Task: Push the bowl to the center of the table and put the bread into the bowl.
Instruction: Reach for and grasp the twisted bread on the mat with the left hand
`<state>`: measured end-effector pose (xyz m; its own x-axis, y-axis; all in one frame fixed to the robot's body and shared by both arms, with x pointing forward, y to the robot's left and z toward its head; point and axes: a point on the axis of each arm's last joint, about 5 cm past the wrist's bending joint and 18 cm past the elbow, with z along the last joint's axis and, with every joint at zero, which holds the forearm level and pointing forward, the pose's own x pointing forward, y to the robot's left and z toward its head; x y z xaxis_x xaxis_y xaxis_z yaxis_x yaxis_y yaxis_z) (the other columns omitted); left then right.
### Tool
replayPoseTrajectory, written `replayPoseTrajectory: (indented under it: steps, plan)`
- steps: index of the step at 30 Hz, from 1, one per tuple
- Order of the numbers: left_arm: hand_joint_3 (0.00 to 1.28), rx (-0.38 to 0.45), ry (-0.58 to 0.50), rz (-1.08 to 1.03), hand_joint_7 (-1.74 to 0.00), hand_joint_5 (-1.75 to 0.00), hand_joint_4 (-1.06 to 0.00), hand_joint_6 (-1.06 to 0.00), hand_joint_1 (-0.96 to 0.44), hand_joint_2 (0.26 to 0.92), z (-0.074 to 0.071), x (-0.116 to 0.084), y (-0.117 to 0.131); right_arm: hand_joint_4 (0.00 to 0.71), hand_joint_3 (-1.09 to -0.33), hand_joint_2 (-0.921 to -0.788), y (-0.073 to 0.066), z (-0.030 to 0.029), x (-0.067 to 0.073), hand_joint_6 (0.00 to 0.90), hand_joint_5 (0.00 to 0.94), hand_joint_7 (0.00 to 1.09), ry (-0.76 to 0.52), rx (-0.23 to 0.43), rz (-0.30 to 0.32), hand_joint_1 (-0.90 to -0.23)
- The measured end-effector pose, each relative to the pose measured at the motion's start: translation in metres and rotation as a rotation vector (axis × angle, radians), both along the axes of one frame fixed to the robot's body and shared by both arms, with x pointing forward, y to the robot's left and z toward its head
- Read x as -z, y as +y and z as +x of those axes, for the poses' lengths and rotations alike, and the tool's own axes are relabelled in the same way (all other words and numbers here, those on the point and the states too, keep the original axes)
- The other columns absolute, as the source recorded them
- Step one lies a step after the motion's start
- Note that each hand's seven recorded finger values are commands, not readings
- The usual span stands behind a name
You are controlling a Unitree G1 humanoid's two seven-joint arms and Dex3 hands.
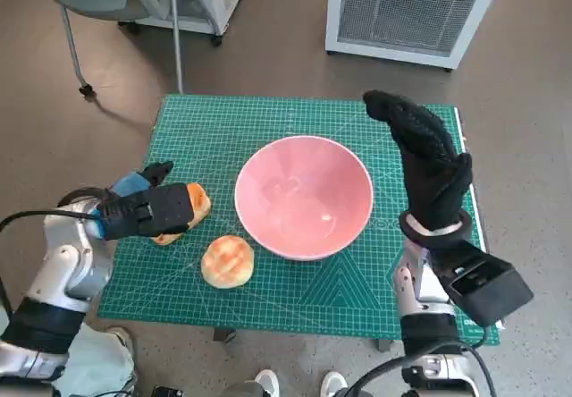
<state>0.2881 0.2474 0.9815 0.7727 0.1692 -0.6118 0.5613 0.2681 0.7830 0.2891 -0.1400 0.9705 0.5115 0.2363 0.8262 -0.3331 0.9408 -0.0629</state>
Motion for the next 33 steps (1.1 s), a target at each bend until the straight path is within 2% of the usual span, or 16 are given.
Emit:
replayPoseTrajectory:
  steps: [4, 8, 13, 16, 17, 19, 20, 22, 24, 25, 27, 28, 31, 33]
  plan:
    - [0.01, -0.002, -0.003, 0.009, -0.02, 0.0, -0.01, -0.12, -0.32, 0.722, 0.007, 0.004, -0.001, 0.263, -0.801, -0.921, 0.0, -0.0002, 0.0, -0.001, 0.0, 0.69, 0.002, 0.0, 0.002, -0.538]
    - [0.01, -0.005, -0.018, 0.025, -0.03, -0.03, -0.07, -0.14, -0.31, 0.726, 0.015, 0.009, -0.004, 0.262, -0.802, -0.921, 0.001, -0.0004, 0.001, -0.001, 0.0, 0.69, 0.004, -0.002, 0.007, -0.537]
    - [0.01, -0.001, -0.036, 0.05, -0.06, -0.09, -0.2, -0.2, -0.28, 0.748, 0.021, 0.022, -0.007, 0.262, -0.802, -0.921, 0.002, -0.0005, 0.001, -0.001, 0.0, 0.69, 0.006, -0.005, 0.01, -0.537]
    - [0.02, 0.004, -0.055, 0.065, -0.09, -0.15, -0.34, -0.27, -0.24, 0.763, 0.023, 0.029, -0.008, 0.263, -0.802, -0.921, 0.002, -0.0005, 0.001, -0.001, 0.0, 0.69, 0.007, -0.005, 0.011, -0.537]
    - [0.01, 0.007, -0.063, 0.067, -0.14, -0.27, -0.4, -0.31, -0.21, 0.774, 0.024, 0.031, -0.008, 0.263, -0.802, -0.921, 0.002, -0.0005, 0.001, -0.001, 0.0, 0.68, 0.008, -0.005, 0.011, -0.537]
    - [0.01, 0.009, -0.083, 0.071, -0.27, -0.5, -0.44, -0.33, -0.17, 0.787, 0.025, 0.034, -0.008, 0.262, -0.802, -0.921, 0.002, -0.0006, 0.001, -0.001, 0.0, 0.68, 0.008, -0.005, 0.012, -0.537]
    - [0.01, 0.01, -0.09, 0.074, -0.4, -0.68, -0.47, -0.35, -0.15, 0.794, 0.025, 0.035, -0.007, 0.262, -0.802, -0.921, 0.002, -0.0007, 0.001, -0.001, 0.0, 0.68, 0.008, -0.005, 0.012, -0.537]
    - [0.01, 0.013, -0.109, 0.078, -0.65, -0.91, -0.61, -0.4, 0.11, 0.851, 0.025, 0.037, -0.006, 0.262, -0.802, -0.921, 0.002, -0.0007, 0.001, -0.001, 0.0, 0.68, 0.01, -0.005, 0.012, -0.537]
    - [0.08, 0.019, -0.132, 0.082, -0.86, -1.09, -0.71, -0.55, 0.05, 0.863, 0.025, 0.039, -0.004, 0.262, -0.802, -0.921, 0.002, -0.0008, 0.001, -0.001, 0.0, 0.68, 0.012, -0.005, 0.013, -0.537]
    - [0.12, 0.023, -0.147, 0.085, -0.89, -1.11, -0.73, -0.58, 0.04, 0.84, 0.024, 0.039, -0.004, 0.262, -0.802, -0.921, 0.002, -0.0008, 0.001, -0.001, 0.0, 0.68, 0.012, -0.005, 0.013, -0.537]
    - [0.35, 0.028, -0.173, 0.091, -1.01, -1.15, -0.78, -0.64, 0.02, 0.717, 0.023, 0.041, -0.001, 0.262, -0.802, -0.921, 0.002, -0.0009, 0.001, -0.001, 0.0, 0.68, 0.013, -0.005, 0.013, -0.537]
    - [0.43, 0.033, -0.186, 0.094, -1.08, -1.15, -0.79, -0.65, 0.01, 0.678, 0.023, 0.042, 0.0, 0.262, -0.802, -0.921, 0.002, -0.0009, 0.001, -0.001, 0.0, 0.68, 0.014, -0.005, 0.014, -0.536]
    - [0.52, 0.051, -0.217, 0.095, -1.2, -1.11, -0.79, -0.66, 0.0, 0.631, 0.021, 0.044, 0.002, 0.262, -0.802, -0.921, 0.002, -0.0008, 0.001, -0.001, 0.0, 0.68, 0.016, -0.006, 0.014, -0.535]
    - [0.51, 0.06, -0.232, 0.095, -1.24, -1.09, -0.79, -0.66, 0.0, 0.642, 0.02, 0.044, 0.004, 0.262, -0.802, -0.921, 0.002, -0.0008, 0.001, -0.001, 0.0, 0.68, 0.016, -0.006, 0.015, -0.535]
